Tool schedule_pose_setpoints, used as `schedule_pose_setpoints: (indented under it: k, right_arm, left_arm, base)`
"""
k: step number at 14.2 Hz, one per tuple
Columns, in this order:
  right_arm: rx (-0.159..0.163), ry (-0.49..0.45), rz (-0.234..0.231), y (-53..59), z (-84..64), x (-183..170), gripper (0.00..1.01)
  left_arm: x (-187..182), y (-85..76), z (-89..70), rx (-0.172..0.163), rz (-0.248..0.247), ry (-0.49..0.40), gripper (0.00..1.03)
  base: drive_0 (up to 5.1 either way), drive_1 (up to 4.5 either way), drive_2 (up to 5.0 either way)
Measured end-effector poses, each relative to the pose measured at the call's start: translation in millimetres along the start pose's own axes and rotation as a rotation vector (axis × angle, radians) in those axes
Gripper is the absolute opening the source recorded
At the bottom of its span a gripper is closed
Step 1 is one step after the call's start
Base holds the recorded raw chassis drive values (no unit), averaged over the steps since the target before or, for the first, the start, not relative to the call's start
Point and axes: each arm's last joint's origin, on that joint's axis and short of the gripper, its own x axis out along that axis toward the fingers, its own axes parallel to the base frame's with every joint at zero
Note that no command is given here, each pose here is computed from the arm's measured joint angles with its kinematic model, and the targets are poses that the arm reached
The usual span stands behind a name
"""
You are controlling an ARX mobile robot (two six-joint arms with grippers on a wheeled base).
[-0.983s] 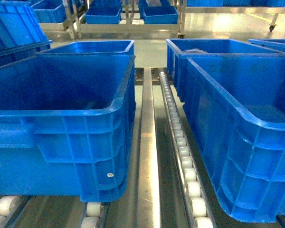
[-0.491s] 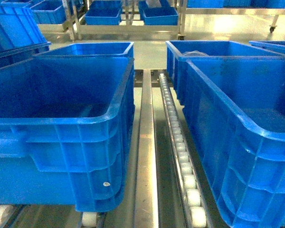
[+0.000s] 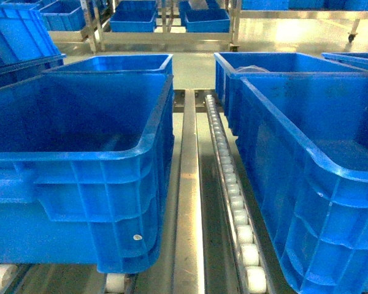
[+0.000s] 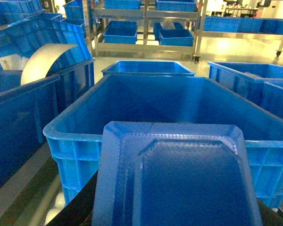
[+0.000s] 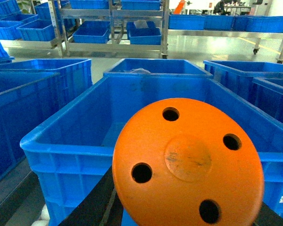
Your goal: Sort blue parts and orange caps into right shelf containers
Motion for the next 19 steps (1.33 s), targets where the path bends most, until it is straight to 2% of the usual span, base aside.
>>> schedule_pose_setpoints:
  k: [15, 16, 17, 18, 19]
  right_arm:
    - [0.000, 0.000, 0.000, 0.0, 0.0, 0.0, 0.43]
    - [0.000, 0.000, 0.000, 0.0, 0.0, 0.0, 0.43]
    - [-0.007, -0.024, -0.008, 0.0, 1.7, -0.1, 0.43]
    - [-0.020, -0.182, -0.027, 2.7, 17.5, -1.4, 0.43]
    - [-0.027, -0.229, 0.012, 7.1, 25.1, -1.2, 0.43]
  left_arm:
    - [0.0, 0.0, 0.0, 0.000, 0.000, 0.000, 0.43]
    - [-0.4, -0.9, 5.6, -0.014, 0.050, -0.060, 0.43]
    - [-0.3, -1.9, 9.6, -0.034, 0.074, -0.096, 0.43]
    - [2.7, -2.5, 11.4, -0.038, 0.071, -0.097, 0.43]
    - [8.6, -3.2, 17.6, -0.040, 0.066, -0.105, 0.43]
  base:
    - [0.0, 0.00, 0.0]
    - [0.0, 0.00, 0.0]
    - [0.0, 0.00, 0.0]
    - [0.0, 0.00, 0.0]
    - [0.0, 0.00, 0.0]
